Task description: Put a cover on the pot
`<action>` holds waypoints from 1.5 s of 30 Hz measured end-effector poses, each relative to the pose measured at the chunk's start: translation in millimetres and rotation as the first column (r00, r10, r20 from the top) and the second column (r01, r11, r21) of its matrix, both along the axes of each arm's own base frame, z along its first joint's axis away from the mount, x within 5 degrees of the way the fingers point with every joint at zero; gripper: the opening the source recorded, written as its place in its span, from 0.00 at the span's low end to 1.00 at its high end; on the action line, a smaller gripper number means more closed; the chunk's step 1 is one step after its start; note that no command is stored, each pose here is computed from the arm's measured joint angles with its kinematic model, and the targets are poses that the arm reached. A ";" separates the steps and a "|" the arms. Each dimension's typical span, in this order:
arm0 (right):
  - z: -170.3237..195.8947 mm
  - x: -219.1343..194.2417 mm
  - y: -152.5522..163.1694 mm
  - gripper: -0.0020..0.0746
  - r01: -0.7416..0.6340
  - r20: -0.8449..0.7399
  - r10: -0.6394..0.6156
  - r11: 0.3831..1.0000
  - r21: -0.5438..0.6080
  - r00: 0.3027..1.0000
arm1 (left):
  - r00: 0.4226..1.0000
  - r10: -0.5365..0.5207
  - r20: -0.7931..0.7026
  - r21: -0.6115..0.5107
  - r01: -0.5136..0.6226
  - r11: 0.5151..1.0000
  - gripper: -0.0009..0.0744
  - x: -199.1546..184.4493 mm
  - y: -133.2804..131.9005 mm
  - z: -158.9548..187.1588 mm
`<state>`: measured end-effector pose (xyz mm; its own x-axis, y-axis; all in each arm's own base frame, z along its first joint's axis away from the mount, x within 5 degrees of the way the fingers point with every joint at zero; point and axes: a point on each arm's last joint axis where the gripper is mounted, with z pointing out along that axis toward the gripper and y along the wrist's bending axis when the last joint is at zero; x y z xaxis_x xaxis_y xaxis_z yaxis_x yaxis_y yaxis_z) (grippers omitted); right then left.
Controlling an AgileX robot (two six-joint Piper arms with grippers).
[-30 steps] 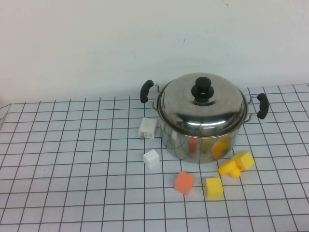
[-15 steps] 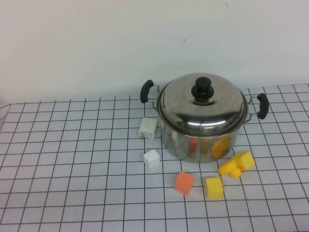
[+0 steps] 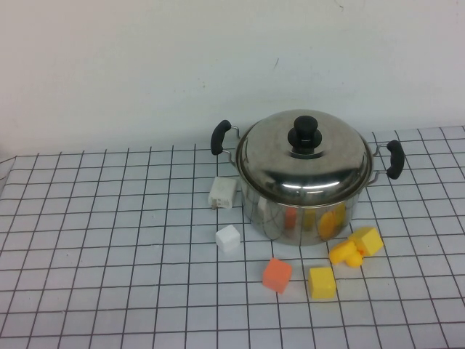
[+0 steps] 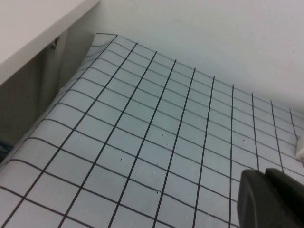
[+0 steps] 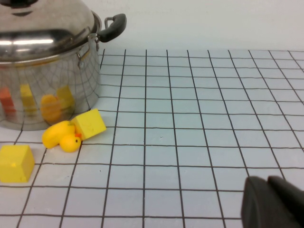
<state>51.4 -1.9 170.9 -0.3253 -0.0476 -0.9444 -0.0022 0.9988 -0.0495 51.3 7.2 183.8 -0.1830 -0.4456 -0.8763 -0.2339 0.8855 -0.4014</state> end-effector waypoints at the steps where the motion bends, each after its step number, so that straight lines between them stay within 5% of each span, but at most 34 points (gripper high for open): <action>1: 0.0 0.0 0.0 0.04 0.000 0.000 0.000 1.000 0.000 1.000 | 1.000 0.000 -0.007 0.001 0.000 1.000 0.01 -0.2 0.0 -0.6; 15: 0.0 0.0 0.0 0.04 0.000 0.000 0.000 1.000 0.000 1.000 | 0.999 -0.043 -0.022 0.017 0.044 0.999 0.01 0.3 -1.8 -7.1; 23: 0.0 0.0 0.0 0.04 0.000 0.000 0.000 1.000 0.000 1.000 | 0.989 -0.141 -0.050 0.184 0.148 0.972 0.01 0.6 -4.5 -7.1; 33: 0.0 0.0 0.0 0.04 0.000 0.000 0.000 1.000 0.000 1.000 | 0.969 -0.240 -0.063 0.246 0.248 0.937 0.01 0.6 -9.0 -7.1; 45: 0.0 0.0 0.0 0.04 0.000 0.000 0.000 1.000 0.000 1.000 | 0.975 -0.214 -0.065 0.257 0.224 0.940 0.01 0.6 -7.5 -7.1</action>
<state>51.4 -1.9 170.9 -0.3253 -0.0476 -0.9444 -0.0022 0.9988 -0.0495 51.9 -0.3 176.6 -0.2835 -0.1473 -0.9476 -0.0321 0.9890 -0.1441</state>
